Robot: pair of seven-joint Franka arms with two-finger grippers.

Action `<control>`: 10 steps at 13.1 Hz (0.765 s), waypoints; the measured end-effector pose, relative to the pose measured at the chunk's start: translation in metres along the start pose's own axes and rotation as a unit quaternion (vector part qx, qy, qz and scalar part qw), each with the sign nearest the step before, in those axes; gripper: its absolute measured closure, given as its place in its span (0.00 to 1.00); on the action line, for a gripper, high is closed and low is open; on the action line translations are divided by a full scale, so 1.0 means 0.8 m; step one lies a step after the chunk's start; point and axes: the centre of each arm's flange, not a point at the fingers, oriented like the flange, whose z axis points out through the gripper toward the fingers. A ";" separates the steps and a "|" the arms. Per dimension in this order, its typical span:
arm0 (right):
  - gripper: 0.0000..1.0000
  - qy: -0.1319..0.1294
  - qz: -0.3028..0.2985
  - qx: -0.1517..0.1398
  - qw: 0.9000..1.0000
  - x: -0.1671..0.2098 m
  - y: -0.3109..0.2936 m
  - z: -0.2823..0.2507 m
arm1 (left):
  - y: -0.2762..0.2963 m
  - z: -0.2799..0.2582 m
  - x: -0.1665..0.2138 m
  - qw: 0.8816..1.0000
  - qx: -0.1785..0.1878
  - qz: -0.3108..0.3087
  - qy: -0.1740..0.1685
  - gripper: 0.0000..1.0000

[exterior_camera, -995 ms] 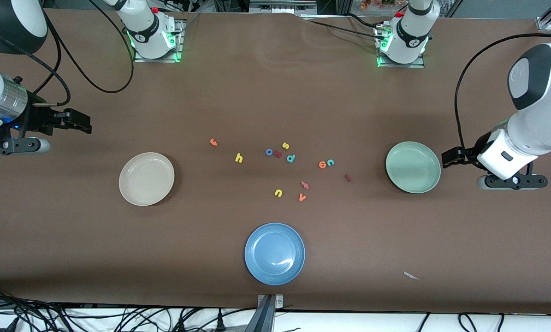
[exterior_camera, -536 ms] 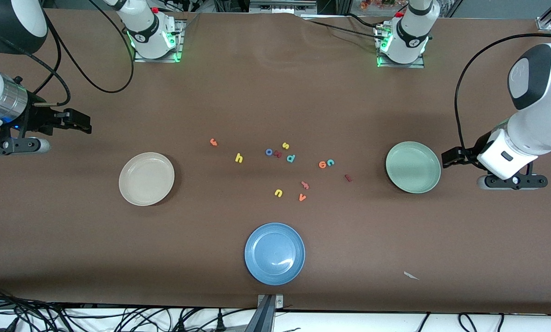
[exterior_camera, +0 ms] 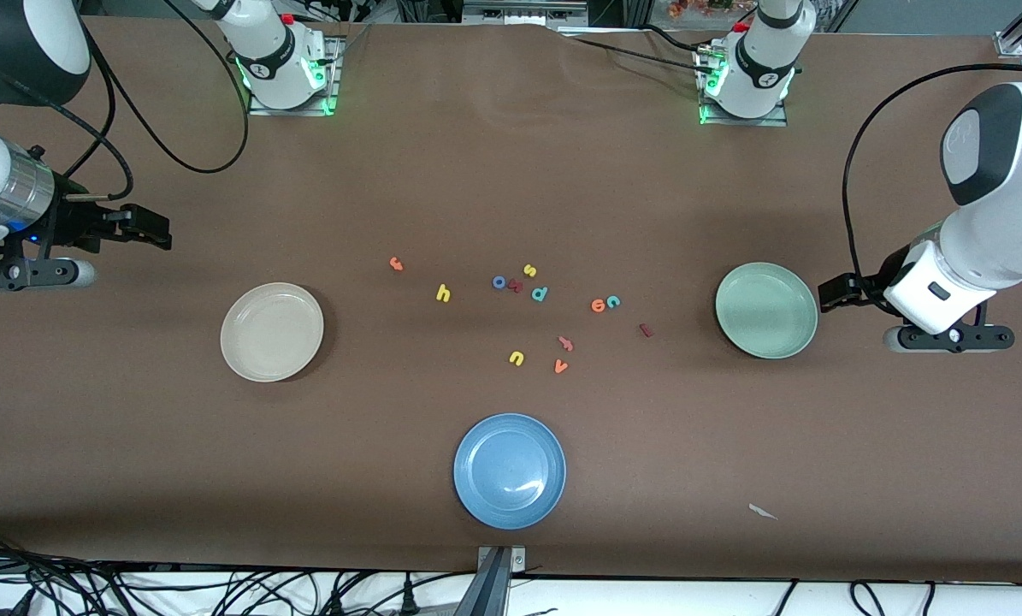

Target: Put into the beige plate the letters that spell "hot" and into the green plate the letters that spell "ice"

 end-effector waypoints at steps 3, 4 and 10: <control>0.00 0.000 0.000 0.000 1.000 0.000 0.000 0.000 | 0.000 0.001 0.000 1.000 0.000 0.000 -0.001 0.00; 0.00 -0.001 0.001 -0.001 1.000 -0.001 0.001 -0.001 | 0.000 0.001 0.000 1.000 0.000 0.000 -0.001 0.00; 0.00 0.000 0.001 -0.001 1.000 -0.002 0.002 -0.003 | 0.000 0.009 -0.002 1.000 0.001 0.001 -0.007 0.00</control>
